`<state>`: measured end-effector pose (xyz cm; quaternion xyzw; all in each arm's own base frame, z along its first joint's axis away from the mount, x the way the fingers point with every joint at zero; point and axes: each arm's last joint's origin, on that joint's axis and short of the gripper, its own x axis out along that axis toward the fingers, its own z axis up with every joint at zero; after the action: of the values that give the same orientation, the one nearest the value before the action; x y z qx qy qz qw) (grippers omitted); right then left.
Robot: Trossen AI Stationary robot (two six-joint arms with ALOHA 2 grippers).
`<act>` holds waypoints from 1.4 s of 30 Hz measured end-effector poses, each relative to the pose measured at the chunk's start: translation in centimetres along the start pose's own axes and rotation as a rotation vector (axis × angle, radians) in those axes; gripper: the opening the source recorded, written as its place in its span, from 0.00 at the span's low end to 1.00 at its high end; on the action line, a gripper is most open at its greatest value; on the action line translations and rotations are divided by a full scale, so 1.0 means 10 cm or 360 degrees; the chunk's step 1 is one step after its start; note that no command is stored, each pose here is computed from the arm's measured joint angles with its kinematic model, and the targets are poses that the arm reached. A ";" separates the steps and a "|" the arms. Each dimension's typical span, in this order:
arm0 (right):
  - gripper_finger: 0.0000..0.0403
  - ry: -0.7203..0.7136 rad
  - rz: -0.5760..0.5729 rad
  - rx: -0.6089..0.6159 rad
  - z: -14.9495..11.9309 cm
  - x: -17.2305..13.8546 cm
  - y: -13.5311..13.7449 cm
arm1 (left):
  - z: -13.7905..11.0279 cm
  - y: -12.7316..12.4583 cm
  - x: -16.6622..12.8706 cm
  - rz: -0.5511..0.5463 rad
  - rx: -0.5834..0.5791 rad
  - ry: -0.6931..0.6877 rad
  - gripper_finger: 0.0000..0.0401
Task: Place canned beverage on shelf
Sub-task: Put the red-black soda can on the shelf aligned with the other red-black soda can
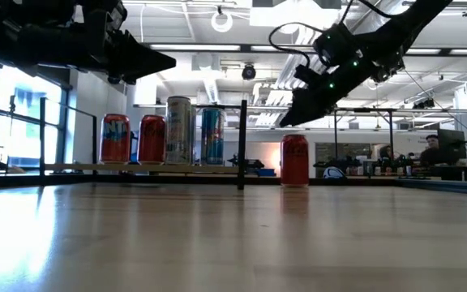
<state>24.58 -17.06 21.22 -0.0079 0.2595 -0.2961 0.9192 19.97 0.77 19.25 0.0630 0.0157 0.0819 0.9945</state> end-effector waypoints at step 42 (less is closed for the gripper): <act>0.71 0.0176 -0.0041 0.0086 -0.03 0.15 -0.02 | 0.00 0.00 0.00 -0.0009 -0.0001 0.0000 0.00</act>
<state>25.34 -17.97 20.26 0.0301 0.3017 -0.3148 0.8994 19.97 0.76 19.25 0.0627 0.0157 0.0792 0.9948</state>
